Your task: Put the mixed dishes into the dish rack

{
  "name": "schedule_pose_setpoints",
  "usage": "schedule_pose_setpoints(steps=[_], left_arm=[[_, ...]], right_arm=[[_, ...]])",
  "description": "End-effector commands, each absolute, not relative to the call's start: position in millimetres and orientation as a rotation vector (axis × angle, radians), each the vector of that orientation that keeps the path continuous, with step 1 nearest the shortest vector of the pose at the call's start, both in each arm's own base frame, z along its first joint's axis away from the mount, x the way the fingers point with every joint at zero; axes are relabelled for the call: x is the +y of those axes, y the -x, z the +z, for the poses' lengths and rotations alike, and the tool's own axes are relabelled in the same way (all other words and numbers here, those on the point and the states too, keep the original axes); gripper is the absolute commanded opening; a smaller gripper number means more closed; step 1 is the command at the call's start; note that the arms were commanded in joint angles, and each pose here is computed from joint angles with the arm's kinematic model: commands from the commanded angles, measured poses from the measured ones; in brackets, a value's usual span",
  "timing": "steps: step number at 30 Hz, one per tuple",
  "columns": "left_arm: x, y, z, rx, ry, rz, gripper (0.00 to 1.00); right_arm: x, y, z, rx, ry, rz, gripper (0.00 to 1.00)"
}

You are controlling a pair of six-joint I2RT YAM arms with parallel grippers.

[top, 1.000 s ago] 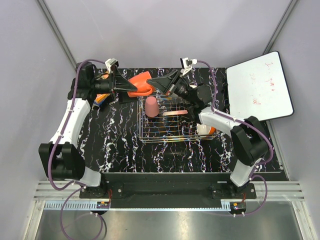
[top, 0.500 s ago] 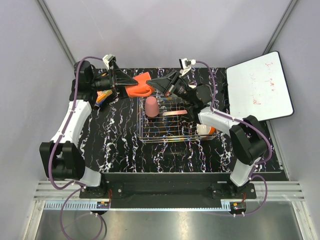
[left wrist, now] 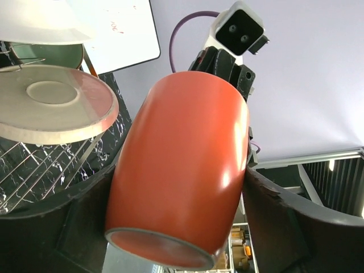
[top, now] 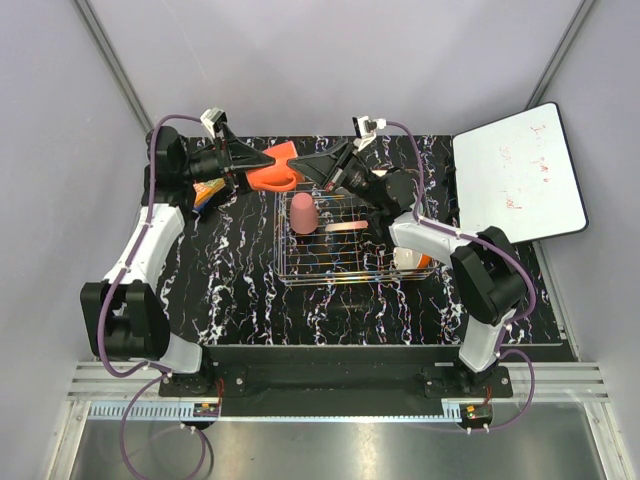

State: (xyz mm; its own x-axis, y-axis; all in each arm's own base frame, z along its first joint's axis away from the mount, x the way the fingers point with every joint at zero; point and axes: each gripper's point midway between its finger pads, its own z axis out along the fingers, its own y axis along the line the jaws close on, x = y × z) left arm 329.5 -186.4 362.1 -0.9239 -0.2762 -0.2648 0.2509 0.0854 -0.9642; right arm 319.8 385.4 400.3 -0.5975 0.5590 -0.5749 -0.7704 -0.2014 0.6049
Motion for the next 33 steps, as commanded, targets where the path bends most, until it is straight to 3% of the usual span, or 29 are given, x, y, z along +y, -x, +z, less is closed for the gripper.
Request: schedule_pose_setpoints(steps=[1,3,4,5,7,11,17,18,20,21,26,33], left_arm=[[-191.5,-313.5,390.7,1.916,-0.043,-1.908,0.56],[-189.7,-313.9,393.5,1.903,-0.043,-1.912,0.43],[-188.7,-313.6,394.5,1.898,-0.044,-1.913,0.29],[-187.8,-313.5,395.9,1.894,-0.041,-1.917,0.22],[-184.6,-313.3,397.9,1.888,-0.050,-1.913,0.02],[-180.4,-308.9,400.8,1.884,-0.063,-1.910,0.00],[-165.0,-306.0,409.3,1.850,-0.055,-1.906,0.00],[-160.0,-307.6,409.3,1.842,-0.049,-1.894,0.00],[-155.2,-305.1,409.1,1.846,-0.055,-1.886,0.00],[-148.8,-306.9,407.2,1.847,-0.038,-1.874,0.00],[-134.8,-307.5,373.6,1.969,0.019,-1.790,0.00],[-128.3,-315.1,353.5,2.136,-0.201,-1.401,0.00]], right_arm=[[377.0,-268.3,444.5,0.844,0.425,1.982,0.00],[375.7,-268.2,440.2,0.857,0.418,1.977,0.00],[375.2,-267.7,438.8,0.861,0.418,1.973,0.00],[374.4,-268.2,436.8,0.868,0.414,1.969,0.00],[371.5,-269.0,431.0,0.889,0.401,1.966,0.07],[365.0,-271.4,422.0,0.922,0.371,1.956,0.12],[356.4,-277.4,413.1,0.955,0.331,1.937,0.41],[353.4,-280.5,408.7,0.969,0.320,1.927,0.57],[348.3,-283.8,405.9,0.978,0.299,1.912,0.76],[344.7,-283.0,404.6,0.981,0.289,1.899,0.99],[318.3,-285.6,411.9,0.967,0.268,1.826,1.00],[297.6,-257.0,459.5,0.938,0.425,1.570,1.00]])
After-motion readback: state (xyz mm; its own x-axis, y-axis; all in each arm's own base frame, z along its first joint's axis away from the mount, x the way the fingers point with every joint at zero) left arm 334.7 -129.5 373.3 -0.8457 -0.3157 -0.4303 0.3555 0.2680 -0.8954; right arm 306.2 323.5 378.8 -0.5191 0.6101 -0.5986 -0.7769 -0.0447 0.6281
